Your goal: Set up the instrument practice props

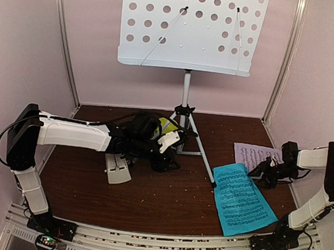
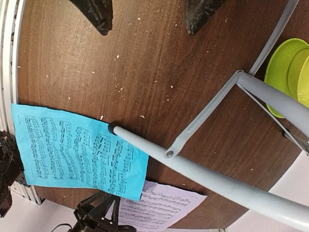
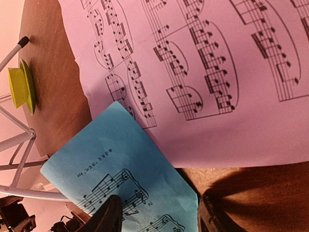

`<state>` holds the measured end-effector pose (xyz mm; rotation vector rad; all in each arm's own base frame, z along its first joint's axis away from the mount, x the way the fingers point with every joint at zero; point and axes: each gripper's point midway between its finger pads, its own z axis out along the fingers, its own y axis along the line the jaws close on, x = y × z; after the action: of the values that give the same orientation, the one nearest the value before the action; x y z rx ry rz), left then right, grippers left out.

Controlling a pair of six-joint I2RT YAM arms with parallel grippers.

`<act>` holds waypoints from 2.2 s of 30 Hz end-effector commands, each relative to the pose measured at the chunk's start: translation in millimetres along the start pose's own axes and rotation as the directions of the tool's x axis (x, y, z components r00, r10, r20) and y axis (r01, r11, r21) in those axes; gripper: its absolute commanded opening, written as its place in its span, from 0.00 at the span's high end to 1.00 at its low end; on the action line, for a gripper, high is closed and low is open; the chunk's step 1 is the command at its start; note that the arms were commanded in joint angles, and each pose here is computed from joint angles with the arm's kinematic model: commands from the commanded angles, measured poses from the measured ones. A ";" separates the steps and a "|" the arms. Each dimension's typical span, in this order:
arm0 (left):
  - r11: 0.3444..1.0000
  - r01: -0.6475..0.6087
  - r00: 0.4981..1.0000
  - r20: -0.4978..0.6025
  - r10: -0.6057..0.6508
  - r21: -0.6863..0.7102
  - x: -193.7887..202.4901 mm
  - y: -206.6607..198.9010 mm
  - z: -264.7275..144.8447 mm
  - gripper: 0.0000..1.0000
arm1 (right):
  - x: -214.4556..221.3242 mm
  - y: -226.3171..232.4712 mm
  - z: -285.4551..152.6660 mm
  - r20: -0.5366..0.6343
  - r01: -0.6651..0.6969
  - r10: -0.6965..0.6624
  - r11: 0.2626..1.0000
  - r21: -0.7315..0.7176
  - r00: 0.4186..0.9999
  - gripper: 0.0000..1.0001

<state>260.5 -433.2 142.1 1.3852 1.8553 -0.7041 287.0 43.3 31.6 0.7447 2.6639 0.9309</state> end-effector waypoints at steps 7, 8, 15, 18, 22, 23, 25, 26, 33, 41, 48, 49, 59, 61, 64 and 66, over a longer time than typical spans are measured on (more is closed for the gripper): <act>0.997 -0.066 0.989 0.132 0.059 0.050 -36.7 -32.6 4.2 0.47 | 27.0 -0.5 9.6 -0.067 -0.035 0.034 0.999 -0.021 0.997 0.50; 0.997 -0.060 0.989 0.138 0.051 0.058 -39.1 -35.1 6.6 0.47 | 27.0 2.1 9.1 -0.065 -0.034 0.032 0.999 -0.033 0.997 0.50; 0.998 -0.038 0.985 0.170 0.028 0.052 -54.3 -37.5 15.4 0.47 | 24.6 28.0 3.3 -0.047 -0.024 0.017 0.987 -0.157 0.999 0.39; 0.998 -0.039 0.985 0.170 0.030 0.046 -54.4 -36.6 15.5 0.47 | 24.1 39.3 -1.2 -0.037 0.000 -0.007 0.981 -0.192 0.999 0.34; 0.998 -0.041 0.987 0.157 0.033 0.044 -50.2 -36.1 16.3 0.47 | 24.7 50.4 -7.0 -0.026 0.017 -0.024 0.971 -0.238 0.999 0.28; 0.998 -0.041 0.987 0.155 0.033 0.045 -49.6 -36.6 16.5 0.47 | 25.1 53.1 -8.1 -0.024 0.016 -0.022 0.968 -0.251 0.999 0.28; 0.998 -0.040 0.988 0.152 0.033 0.046 -48.3 -36.8 16.8 0.47 | 26.3 58.8 -10.4 -0.019 0.016 -0.022 0.960 -0.279 1.000 0.27; 0.998 -0.040 0.988 0.150 0.032 0.046 -47.7 -37.0 17.0 0.47 | 27.7 61.2 -11.2 -0.017 0.018 -0.024 0.957 -0.289 1.000 0.25; 0.998 -0.039 0.988 0.150 0.033 0.039 -47.8 -35.2 16.9 0.47 | 42.4 80.7 -10.3 -0.036 0.100 -0.116 0.946 -0.309 0.993 0.09; 0.998 -0.045 0.990 0.135 0.039 0.037 -43.5 -35.5 17.4 0.47 | 44.8 96.1 -15.8 -0.029 0.162 -0.179 0.940 -0.301 0.983 0.07; 0.998 -0.054 0.988 0.143 0.050 0.030 -47.1 -34.6 14.7 0.46 | 60.2 120.7 -23.3 -0.052 0.192 -0.225 0.914 -0.358 0.973 0.00; 0.998 -0.059 0.988 0.146 0.055 0.027 -48.4 -34.5 13.9 0.46 | 61.9 122.2 -24.3 -0.055 0.191 -0.225 0.914 -0.358 0.973 0.01; 0.994 -0.103 0.979 0.181 0.096 0.032 -68.8 -36.3 10.1 0.45 | 74.7 136.3 -44.1 -0.053 0.168 -0.203 0.908 -0.384 0.978 0.10; 0.994 -0.103 0.978 0.183 0.095 0.039 -69.7 -39.0 12.2 0.45 | 78.1 142.6 -46.5 -0.052 0.165 -0.202 0.903 -0.396 0.978 0.11; 0.994 -0.099 0.979 0.184 0.090 0.042 -68.8 -40.9 13.7 0.44 | 80.5 160.5 -54.6 -0.024 0.163 -0.193 0.881 -0.445 0.981 0.11; 0.996 -0.080 0.979 0.190 0.072 0.039 -68.0 -40.4 12.7 0.44 | 79.9 179.7 -62.9 0.007 0.171 -0.194 0.848 -0.502 0.981 0.11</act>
<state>236.6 -484.2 178.7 1.3912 1.6828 -0.7839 255.9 160.4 153.1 0.3549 2.4407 1.4207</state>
